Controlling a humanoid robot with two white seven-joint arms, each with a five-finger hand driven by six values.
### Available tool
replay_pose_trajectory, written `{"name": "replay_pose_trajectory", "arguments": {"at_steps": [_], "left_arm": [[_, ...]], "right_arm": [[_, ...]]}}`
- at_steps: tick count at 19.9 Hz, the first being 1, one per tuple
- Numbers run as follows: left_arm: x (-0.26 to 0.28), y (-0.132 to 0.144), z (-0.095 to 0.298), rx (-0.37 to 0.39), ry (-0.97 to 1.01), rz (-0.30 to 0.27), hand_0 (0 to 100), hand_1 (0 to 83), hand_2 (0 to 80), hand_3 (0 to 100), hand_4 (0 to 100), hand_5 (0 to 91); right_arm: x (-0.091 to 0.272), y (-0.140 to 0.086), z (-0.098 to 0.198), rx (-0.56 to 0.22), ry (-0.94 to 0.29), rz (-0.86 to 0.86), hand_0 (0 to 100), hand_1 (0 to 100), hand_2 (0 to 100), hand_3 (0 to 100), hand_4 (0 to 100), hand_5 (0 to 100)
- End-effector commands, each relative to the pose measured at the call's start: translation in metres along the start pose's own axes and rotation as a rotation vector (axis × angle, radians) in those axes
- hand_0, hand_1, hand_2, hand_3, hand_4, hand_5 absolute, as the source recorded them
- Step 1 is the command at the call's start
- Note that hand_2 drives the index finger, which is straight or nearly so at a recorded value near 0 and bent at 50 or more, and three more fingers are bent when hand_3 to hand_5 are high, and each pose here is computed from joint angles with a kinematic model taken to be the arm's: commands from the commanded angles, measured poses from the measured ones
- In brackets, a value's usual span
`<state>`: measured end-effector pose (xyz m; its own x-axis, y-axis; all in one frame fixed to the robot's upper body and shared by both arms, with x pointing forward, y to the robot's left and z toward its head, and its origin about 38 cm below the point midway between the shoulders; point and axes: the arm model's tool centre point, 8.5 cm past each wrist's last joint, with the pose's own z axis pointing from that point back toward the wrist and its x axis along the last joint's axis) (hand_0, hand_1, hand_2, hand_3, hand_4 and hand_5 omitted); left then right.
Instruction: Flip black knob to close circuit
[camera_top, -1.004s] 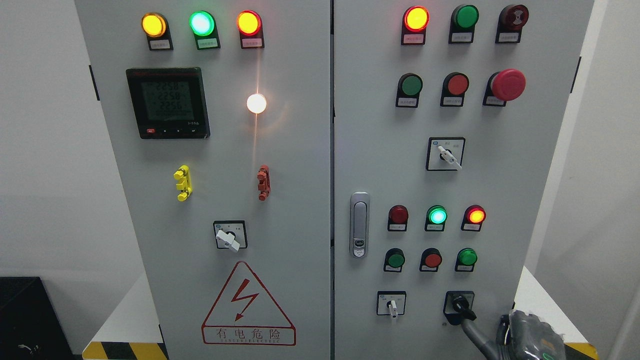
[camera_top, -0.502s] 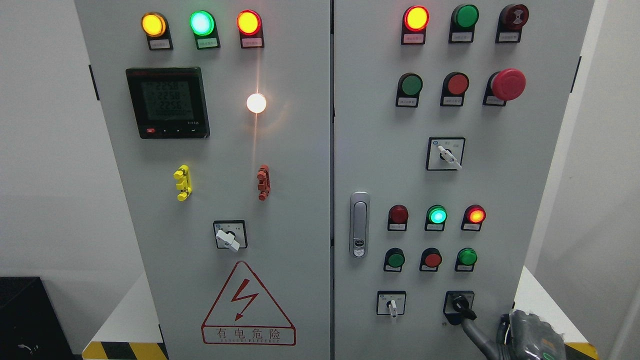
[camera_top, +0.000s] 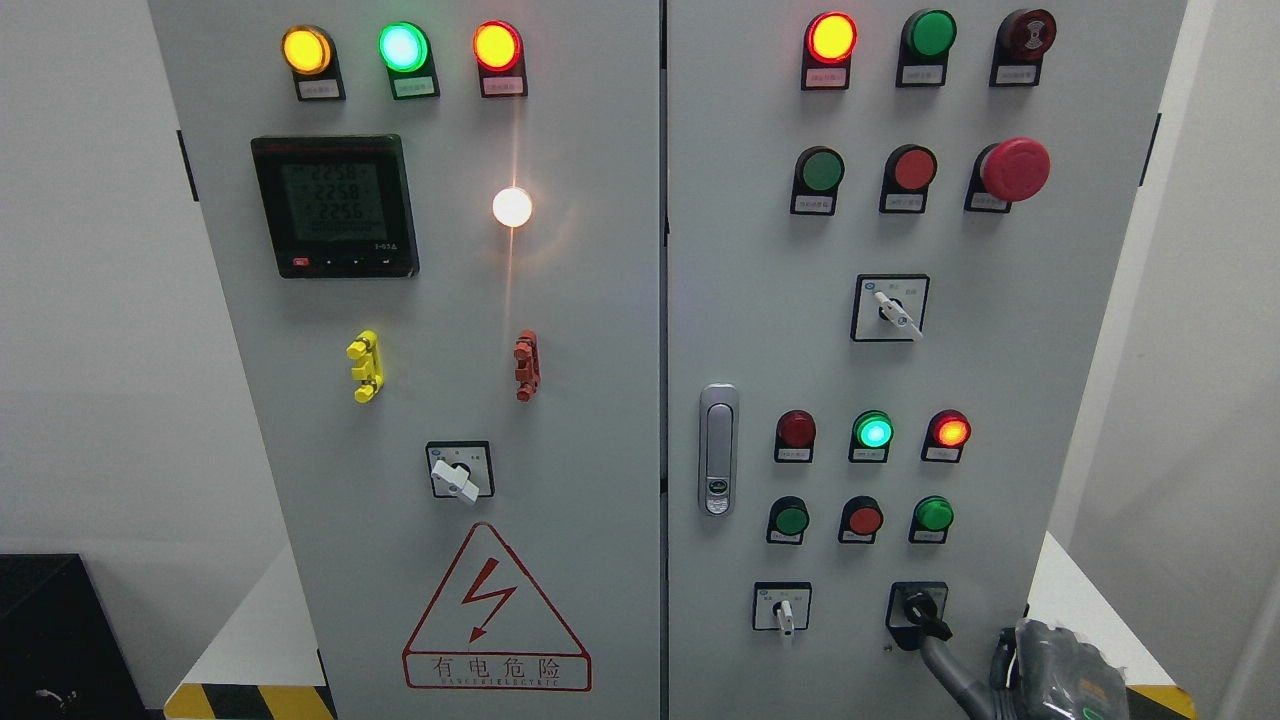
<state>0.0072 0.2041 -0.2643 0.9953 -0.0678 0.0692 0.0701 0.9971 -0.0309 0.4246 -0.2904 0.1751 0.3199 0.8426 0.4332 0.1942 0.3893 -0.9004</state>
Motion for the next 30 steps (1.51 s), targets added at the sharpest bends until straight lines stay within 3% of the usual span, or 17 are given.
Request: {"name": "replay_pose_trajectory", "arguments": {"at_steps": [1, 22, 27, 30], "left_arm": [[-0.006, -0.001, 0.000, -0.003, -0.002, 0.002, 12, 55.6, 0.0, 0, 0, 0.0], [-0.006, -0.001, 0.000, -0.003, -0.002, 0.002, 12, 55.6, 0.0, 0, 0, 0.0], [-0.006, -0.001, 0.000, -0.003, -0.002, 0.002, 12, 55.6, 0.0, 0, 0, 0.0], [-0.006, -0.001, 0.000, -0.003, -0.002, 0.002, 12, 55.6, 0.0, 0, 0, 0.0]], "right_arm": [[0.015, 0.008, 0.004, 0.023, -0.043, 0.013, 0, 6, 87, 100, 89, 95], [0.027, 0.015, 0.024, 0.012, -0.103, 0.024, 0, 7, 86, 100, 89, 95], [0.019, 0.006, 0.044, -0.013, -0.106, 0.007, 0, 7, 84, 100, 89, 95], [0.014, 0.004, 0.064, 0.011, -0.128, -0.111, 0, 7, 77, 98, 87, 94]]}}
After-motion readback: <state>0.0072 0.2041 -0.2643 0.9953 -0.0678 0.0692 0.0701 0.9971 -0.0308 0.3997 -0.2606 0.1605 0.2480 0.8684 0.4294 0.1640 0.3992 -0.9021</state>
